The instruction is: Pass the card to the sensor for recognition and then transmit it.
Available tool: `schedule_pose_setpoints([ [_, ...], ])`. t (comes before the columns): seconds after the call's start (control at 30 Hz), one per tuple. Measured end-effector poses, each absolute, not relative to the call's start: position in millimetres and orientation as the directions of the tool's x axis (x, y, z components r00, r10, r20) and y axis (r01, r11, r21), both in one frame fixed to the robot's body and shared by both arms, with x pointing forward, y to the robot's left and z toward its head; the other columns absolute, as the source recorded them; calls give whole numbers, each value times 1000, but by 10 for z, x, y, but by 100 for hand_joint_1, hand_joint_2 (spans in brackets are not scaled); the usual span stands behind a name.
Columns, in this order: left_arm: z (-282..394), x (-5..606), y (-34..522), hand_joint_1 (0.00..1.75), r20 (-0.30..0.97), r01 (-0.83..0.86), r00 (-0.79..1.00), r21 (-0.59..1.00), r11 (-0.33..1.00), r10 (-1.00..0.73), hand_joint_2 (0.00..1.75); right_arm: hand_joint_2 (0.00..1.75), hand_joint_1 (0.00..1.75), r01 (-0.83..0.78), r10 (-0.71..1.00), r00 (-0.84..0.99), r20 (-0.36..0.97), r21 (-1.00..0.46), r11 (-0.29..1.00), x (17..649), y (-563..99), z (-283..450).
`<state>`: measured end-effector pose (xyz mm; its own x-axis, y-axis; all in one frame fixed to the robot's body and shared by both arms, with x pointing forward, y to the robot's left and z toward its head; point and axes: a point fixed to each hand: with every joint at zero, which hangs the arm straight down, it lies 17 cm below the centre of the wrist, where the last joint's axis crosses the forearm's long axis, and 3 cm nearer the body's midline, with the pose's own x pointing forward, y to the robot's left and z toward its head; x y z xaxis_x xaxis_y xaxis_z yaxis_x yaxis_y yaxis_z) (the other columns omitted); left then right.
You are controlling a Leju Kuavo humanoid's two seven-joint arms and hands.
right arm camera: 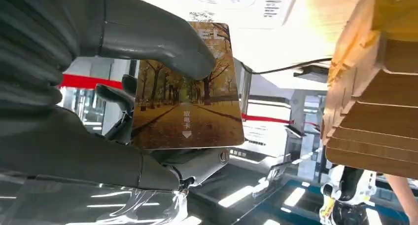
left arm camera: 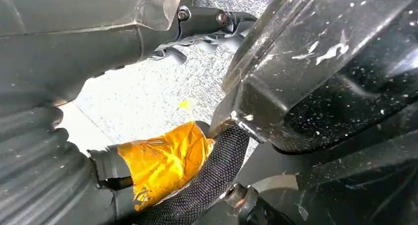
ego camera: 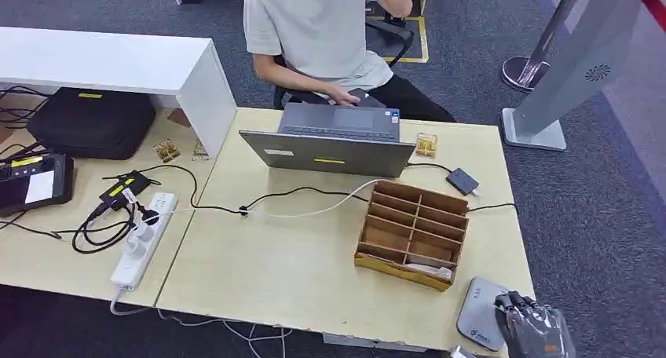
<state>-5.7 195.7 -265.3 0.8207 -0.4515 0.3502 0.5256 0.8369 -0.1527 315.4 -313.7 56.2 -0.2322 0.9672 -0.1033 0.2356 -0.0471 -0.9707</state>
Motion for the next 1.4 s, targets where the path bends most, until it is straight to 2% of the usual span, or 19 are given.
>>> schedule_pose_setpoints([
  [0.4,-2656,-75,1952,0,338,524,825,-159,837,-452,175,175,175,188,961,-263,-84,-982,-34,3129,-3043,372],
  [0.6,-2662,-98,1955,0,328,531,824,-160,832,-462,175,175,175,253,954,-272,-127,-966,-56,3232,-3056,592],
  [0.8,-2671,-99,1978,0,326,561,806,-156,813,-494,175,175,175,462,948,-266,-172,-886,-31,3789,-3162,1594],
  [1.0,-2682,-68,2003,0,329,597,781,-145,789,-531,175,175,175,580,944,-234,-232,-812,-56,4517,-3165,2551],
  [1.13,-2692,-4,2033,0,330,618,765,-134,775,-553,175,175,175,605,941,-222,-254,-793,-71,5107,-2908,3056],
  [1.4,-2695,46,2057,0,334,645,744,-129,754,-579,175,175,175,555,941,-236,-242,-829,-74,5807,-2229,3385],
])
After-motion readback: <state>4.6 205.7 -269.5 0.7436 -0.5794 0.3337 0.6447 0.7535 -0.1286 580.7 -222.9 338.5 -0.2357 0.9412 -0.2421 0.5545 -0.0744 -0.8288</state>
